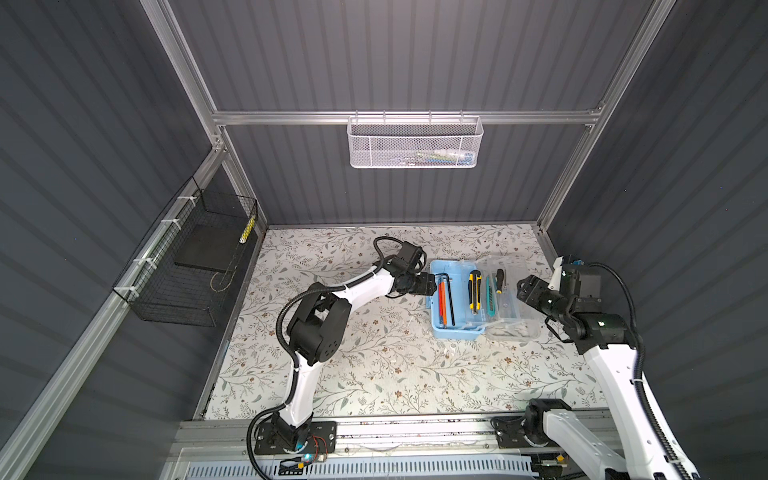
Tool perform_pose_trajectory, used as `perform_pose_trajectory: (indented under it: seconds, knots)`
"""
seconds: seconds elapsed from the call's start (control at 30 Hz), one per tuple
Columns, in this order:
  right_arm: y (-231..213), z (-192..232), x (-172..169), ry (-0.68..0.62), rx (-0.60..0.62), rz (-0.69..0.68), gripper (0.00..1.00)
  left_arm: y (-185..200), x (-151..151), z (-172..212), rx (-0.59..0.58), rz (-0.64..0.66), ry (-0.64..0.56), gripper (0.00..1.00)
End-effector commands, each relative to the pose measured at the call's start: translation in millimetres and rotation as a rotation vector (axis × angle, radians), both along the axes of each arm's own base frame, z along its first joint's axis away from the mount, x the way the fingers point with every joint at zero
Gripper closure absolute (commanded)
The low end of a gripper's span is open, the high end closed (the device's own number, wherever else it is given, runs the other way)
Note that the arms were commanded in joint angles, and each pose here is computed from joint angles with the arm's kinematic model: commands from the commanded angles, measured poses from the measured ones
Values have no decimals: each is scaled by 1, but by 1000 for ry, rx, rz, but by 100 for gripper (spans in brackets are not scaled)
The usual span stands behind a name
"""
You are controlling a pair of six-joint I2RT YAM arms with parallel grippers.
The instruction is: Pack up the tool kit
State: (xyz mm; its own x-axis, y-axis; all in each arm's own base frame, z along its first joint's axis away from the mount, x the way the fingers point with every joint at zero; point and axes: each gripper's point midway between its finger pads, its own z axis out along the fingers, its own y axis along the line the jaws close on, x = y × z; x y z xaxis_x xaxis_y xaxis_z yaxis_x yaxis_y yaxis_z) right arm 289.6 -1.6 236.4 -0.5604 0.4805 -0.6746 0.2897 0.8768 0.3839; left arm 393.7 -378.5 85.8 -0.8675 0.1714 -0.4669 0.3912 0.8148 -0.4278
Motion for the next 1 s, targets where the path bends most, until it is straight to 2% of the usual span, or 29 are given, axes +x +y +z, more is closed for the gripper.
perform_pose_trajectory:
  seconds: [0.0,0.17,0.43,0.63,0.97]
  knots:
    - [2,15,6,-50,7,39,27,-13,2,8,-19,-5,3,27]
    - [-6,11,13,-40,1,29,23,-9,4,-8,71,28,41,28]
    - [-25,12,23,-74,102,4,20,13,-2,-22,196,48,74,28]
    - [-9,9,37,-75,215,111,18,39,-20,-26,296,34,101,27]
    - [4,5,38,-75,273,174,16,98,-50,-45,395,86,164,27]
